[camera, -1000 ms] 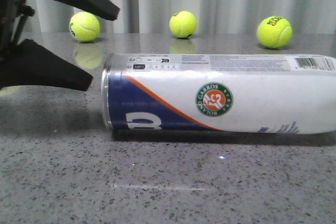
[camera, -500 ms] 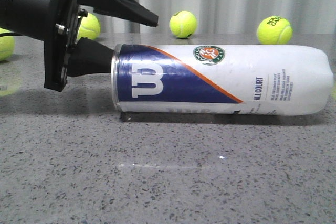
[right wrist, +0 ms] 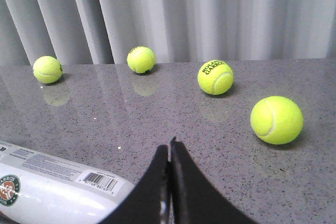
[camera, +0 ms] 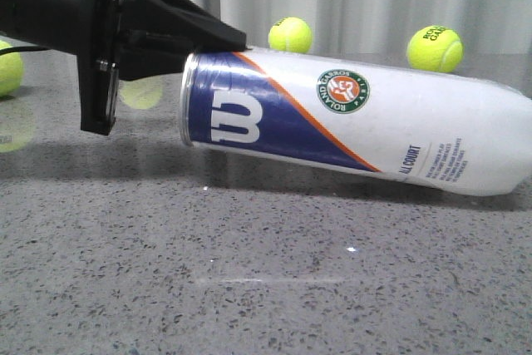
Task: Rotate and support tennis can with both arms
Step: 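Lift the can's end with the left gripper, tilting it upright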
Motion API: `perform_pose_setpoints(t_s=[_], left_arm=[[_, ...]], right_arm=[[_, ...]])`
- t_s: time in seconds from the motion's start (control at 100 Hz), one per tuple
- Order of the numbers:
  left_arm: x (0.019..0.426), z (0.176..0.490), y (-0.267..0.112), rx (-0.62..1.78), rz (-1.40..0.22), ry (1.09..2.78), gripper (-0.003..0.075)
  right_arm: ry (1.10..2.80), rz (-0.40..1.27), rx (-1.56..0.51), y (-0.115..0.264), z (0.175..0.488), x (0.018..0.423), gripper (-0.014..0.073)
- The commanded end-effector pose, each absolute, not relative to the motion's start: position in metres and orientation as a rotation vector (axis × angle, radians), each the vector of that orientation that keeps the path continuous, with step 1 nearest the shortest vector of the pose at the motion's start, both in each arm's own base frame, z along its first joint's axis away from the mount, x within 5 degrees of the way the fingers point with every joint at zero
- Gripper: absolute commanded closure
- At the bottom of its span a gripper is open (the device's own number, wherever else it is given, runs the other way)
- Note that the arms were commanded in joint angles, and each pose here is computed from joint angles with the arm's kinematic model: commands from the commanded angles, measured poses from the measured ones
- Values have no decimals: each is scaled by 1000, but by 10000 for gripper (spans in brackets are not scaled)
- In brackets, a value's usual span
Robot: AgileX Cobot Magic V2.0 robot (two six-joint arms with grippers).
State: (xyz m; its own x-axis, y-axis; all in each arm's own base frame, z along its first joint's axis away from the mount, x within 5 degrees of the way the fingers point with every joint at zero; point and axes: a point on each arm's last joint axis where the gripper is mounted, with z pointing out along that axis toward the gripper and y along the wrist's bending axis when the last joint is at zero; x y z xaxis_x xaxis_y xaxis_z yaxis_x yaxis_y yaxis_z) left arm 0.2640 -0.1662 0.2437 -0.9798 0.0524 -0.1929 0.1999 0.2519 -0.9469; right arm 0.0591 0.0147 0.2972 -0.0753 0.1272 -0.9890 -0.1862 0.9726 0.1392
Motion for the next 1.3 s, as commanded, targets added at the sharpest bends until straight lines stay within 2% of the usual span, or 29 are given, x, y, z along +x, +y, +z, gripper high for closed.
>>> perform_pose_setpoints(t_s=[0.0, 0.11, 0.31, 0.52, 0.73, 0.87, 1.0, 1.29], left_arm=[[259, 271, -170, 321, -1967, 2239, 741], [260, 284, -171, 365, -1953, 2193, 741], [253, 345, -168, 577, -1828, 2064, 741], [240, 413, -155, 776, -1377, 2136, 741], [229, 458, -139, 795, -937, 2204, 741], [223, 469, -142, 818, -713, 2236, 741], [222, 463, -151, 835, -562, 2297, 741], [226, 441, -182, 952, -461, 2349, 741]], right_arm=[[1536, 249, -18, 12, 311, 60, 659], [1536, 249, -18, 12, 311, 60, 659], [1536, 249, -18, 12, 311, 60, 659], [1536, 249, -18, 12, 311, 60, 659], [1536, 249, -18, 12, 311, 60, 659], [1536, 249, -18, 12, 311, 60, 659], [1536, 249, -18, 12, 311, 60, 659], [1536, 249, -18, 12, 311, 60, 659]])
